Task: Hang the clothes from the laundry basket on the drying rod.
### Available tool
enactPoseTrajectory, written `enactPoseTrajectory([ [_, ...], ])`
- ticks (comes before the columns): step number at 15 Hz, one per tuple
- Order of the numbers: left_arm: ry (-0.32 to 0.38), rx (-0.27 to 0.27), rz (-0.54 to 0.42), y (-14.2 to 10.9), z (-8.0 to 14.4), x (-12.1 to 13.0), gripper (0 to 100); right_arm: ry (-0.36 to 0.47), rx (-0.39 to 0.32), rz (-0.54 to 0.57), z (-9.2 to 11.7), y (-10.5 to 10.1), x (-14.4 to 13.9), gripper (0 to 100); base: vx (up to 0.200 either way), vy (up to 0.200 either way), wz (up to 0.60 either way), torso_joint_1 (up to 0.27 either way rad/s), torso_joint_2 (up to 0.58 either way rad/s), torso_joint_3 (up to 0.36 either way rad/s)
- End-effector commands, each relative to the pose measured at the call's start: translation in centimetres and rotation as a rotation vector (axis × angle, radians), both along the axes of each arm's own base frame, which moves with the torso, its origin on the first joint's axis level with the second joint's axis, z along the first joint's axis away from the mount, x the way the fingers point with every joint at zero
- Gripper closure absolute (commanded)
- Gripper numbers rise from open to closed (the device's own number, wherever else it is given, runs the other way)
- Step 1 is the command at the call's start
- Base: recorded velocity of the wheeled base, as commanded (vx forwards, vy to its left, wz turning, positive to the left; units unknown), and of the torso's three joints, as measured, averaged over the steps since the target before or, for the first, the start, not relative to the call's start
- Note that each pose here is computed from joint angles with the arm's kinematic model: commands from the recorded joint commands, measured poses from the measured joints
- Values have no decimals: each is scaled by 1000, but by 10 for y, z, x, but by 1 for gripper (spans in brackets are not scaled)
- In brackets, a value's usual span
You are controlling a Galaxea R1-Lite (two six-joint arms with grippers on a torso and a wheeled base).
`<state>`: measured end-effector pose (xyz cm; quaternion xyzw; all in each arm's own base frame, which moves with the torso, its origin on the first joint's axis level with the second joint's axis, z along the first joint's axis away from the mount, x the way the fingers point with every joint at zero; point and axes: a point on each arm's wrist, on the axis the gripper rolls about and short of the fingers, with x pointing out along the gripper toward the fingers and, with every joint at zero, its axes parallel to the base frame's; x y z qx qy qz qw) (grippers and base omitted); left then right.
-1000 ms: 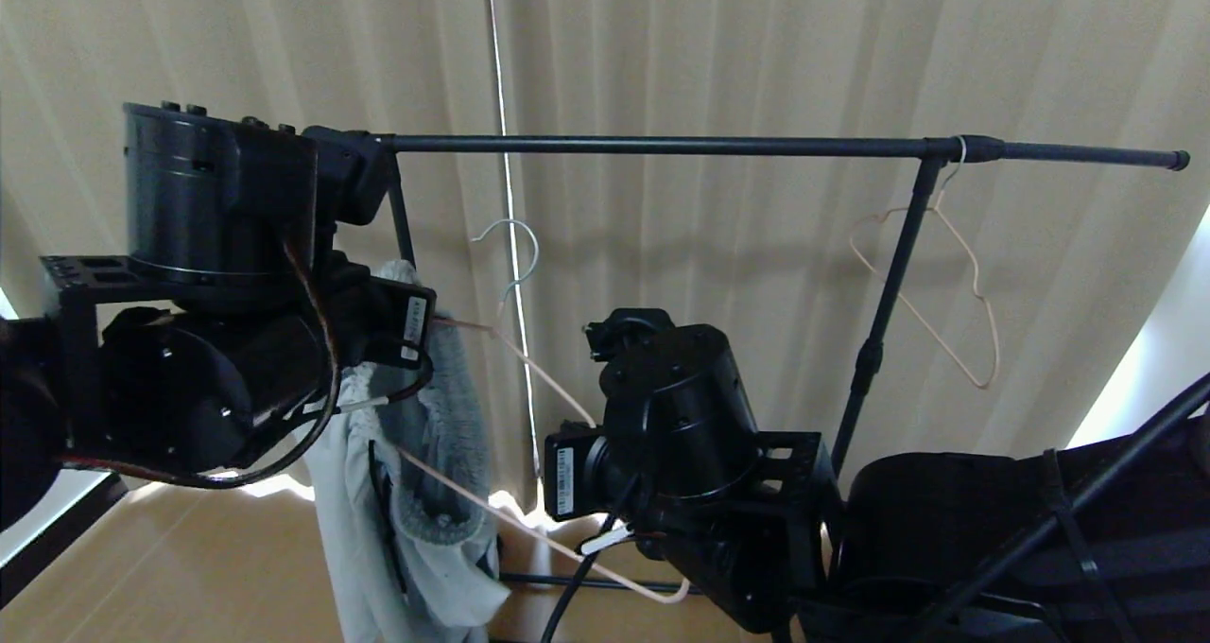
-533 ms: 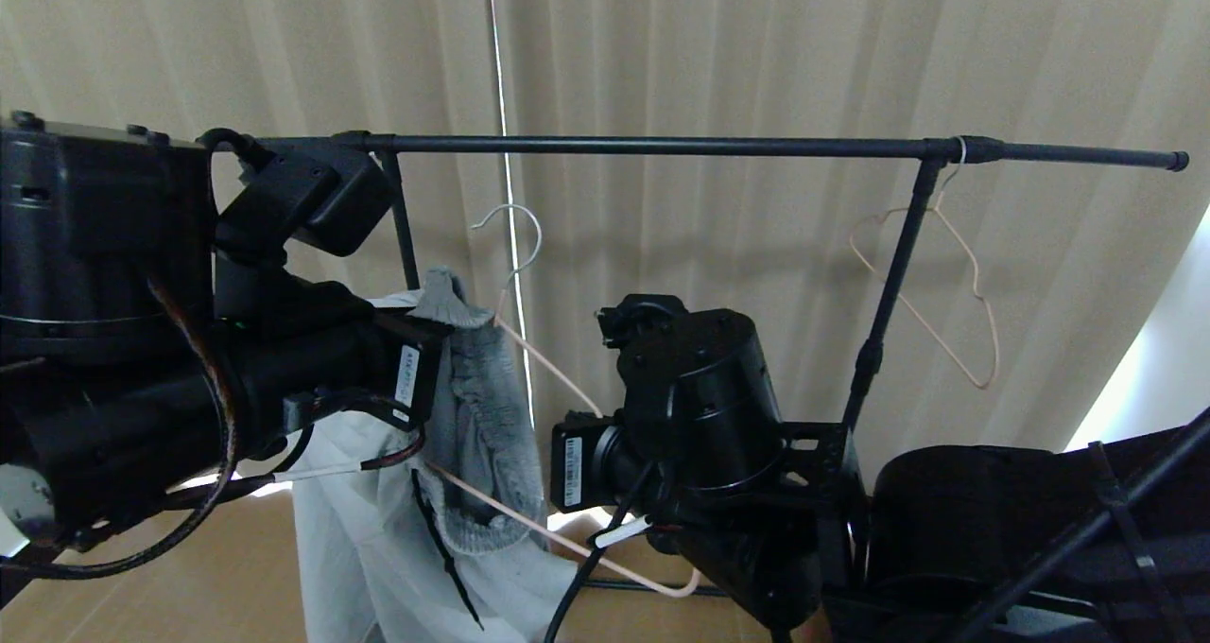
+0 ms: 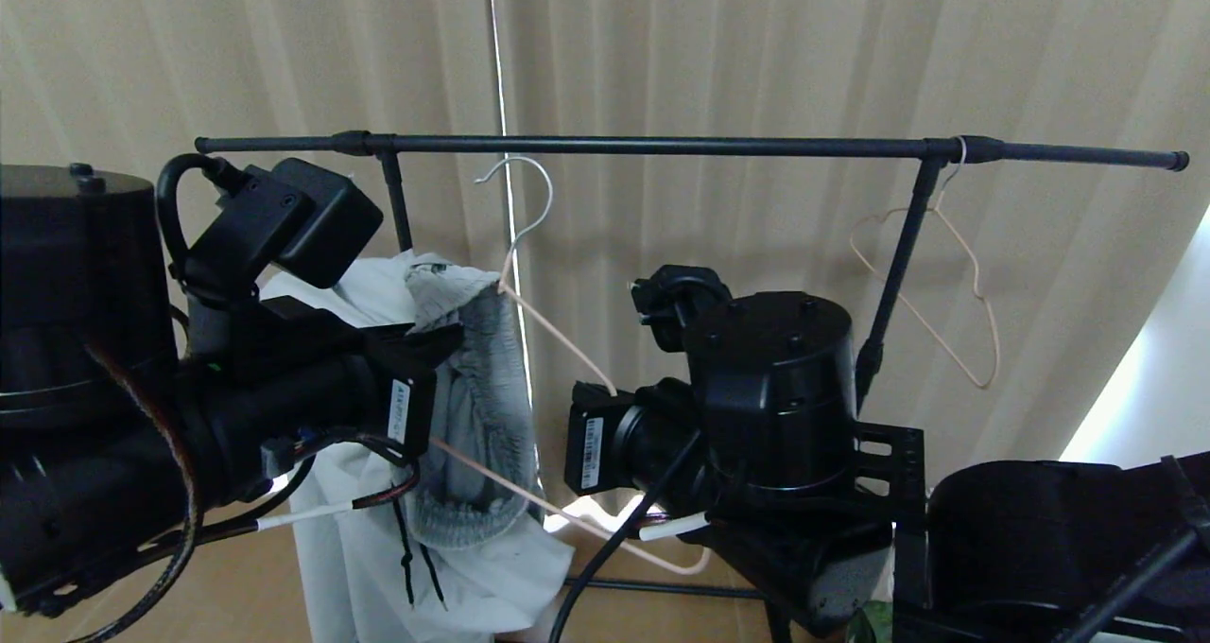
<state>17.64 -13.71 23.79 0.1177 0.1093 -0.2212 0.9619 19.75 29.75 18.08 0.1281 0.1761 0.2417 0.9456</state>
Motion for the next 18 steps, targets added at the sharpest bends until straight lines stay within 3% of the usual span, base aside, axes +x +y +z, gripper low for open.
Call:
enactPoseTrajectory([
  [1, -2, -1, -1, 1, 0, -2, 0, -15, 12, 4, 4, -5, -4, 100, 0, 0, 0, 0, 0, 0],
  [4, -7, 2, -10, 3, 0, -5, 0, -35, 13, 1, 9, -13, -6, 100, 0, 0, 0, 0, 0, 0],
  [8, -14, -12, -153, 23, -6, -33, 0, -45, 13, -45, 16, -40, -4, 100, 0, 0, 0, 0, 0, 0],
  [13, -44, -18, -150, 33, -4, -44, 0, -74, -22, -74, 22, -67, -1, 100, 0, 0, 0, 0, 0, 0],
  [18, -136, 149, -80, 57, -8, -45, 0, -98, -104, -46, 20, -118, -2, 100, 0, 0, 0, 0, 0, 0],
])
